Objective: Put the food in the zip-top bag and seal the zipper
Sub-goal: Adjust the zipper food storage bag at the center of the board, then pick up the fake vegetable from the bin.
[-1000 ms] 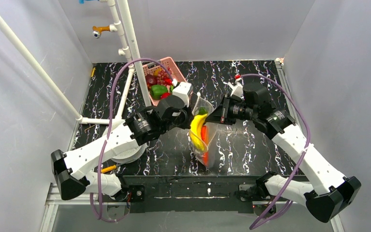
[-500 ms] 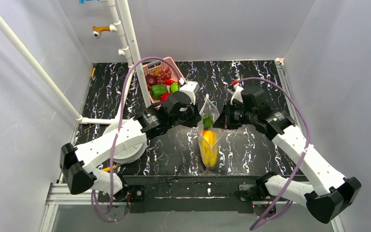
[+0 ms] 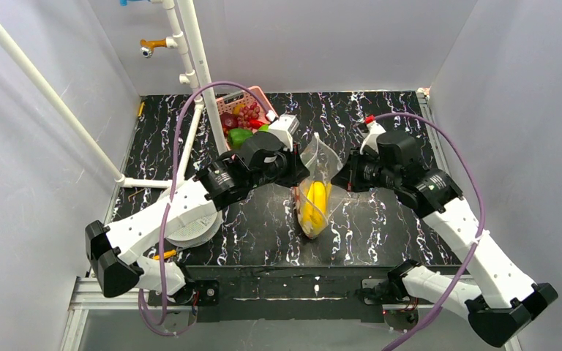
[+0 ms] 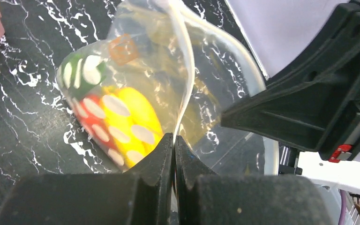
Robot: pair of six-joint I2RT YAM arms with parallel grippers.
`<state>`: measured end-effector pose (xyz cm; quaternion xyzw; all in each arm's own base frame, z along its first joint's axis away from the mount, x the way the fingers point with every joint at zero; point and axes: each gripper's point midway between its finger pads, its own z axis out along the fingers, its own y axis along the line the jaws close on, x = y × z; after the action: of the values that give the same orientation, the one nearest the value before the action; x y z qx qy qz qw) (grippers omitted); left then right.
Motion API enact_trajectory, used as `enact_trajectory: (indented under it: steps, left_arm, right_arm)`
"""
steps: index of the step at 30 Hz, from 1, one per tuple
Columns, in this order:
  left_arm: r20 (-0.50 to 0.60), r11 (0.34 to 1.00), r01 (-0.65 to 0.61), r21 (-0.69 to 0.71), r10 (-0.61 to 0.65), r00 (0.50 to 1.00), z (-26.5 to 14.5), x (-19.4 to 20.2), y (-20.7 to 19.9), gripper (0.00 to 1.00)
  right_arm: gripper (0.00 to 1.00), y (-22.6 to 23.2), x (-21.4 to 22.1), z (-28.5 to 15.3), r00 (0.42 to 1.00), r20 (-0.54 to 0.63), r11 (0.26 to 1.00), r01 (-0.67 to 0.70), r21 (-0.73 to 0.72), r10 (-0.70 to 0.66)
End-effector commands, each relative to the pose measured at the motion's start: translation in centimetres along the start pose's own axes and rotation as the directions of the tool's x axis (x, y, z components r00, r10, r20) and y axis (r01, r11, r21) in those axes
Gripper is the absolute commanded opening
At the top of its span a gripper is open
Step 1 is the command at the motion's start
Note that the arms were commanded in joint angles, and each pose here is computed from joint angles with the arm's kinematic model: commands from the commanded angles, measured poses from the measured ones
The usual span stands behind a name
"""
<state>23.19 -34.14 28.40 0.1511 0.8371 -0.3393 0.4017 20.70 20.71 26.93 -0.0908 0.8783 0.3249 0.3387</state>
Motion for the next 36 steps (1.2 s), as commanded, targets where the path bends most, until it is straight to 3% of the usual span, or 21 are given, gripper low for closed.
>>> enact_trajectory:
  steps: [1,7,8,11,16,20,28,32,36]
  left_arm:
    - [-0.039,0.997,0.033,-0.069,-0.035,0.999,0.3,0.9,1.3,0.0]
    - [-0.061,0.994,0.054,-0.091,-0.06,0.996,0.4,1.1,2.0,0.0]
    - [-0.055,0.996,0.059,-0.074,-0.063,0.996,0.3,0.7,1.7,0.06]
    - [-0.035,0.996,0.076,-0.045,-0.078,0.996,-0.2,-0.7,1.4,0.54]
    - [-0.022,0.998,0.036,0.049,-0.034,0.999,-1.2,-2.7,0.0,0.82]
    - [-0.002,0.999,-0.043,-0.001,0.043,0.999,-1.4,-4.0,0.8,0.87]
    - [-0.051,0.939,-0.194,-0.285,0.187,0.981,2.1,-5.8,6.5,0.93]
    - [-0.098,0.88,-0.277,-0.385,0.259,0.961,5.3,-6.5,9.4,0.94]
    - [-0.17,0.774,-0.372,-0.512,0.334,0.927,8.3,-7.1,13.2,0.94]
  right_arm:
    - [0.01,-2.4,0.2,0.5,0.998,0.054,0.994,-0.035,0.101,0.029]
    - [0.01,-5.0,1.2,0.9,0.998,0.055,0.976,-0.054,0.21,0.043]
    - [0.01,-5.2,1.1,0.7,0.997,0.064,0.974,-0.049,0.22,0.036]
    - [0.01,-5.5,0.4,-0.1,0.995,0.096,0.967,-0.048,0.249,0.025]
    - [0.01,-6.6,-0.5,-1.5,0.988,0.152,0.944,-0.065,0.324,0.016]
    - [0.01,-8.4,-0.8,-2.8,0.986,0.168,0.901,-0.068,0.428,-0.005]
    - [0.01,-9.6,-1.5,-4.6,0.977,0.203,0.866,-0.044,0.499,-0.067]
    - [0.01,-9.5,-1.6,-5.0,0.971,0.225,0.87,-0.047,0.491,-0.074]
    - [0.01,-9.5,-1.4,-5.0,0.971,0.229,0.876,-0.045,0.481,-0.075]
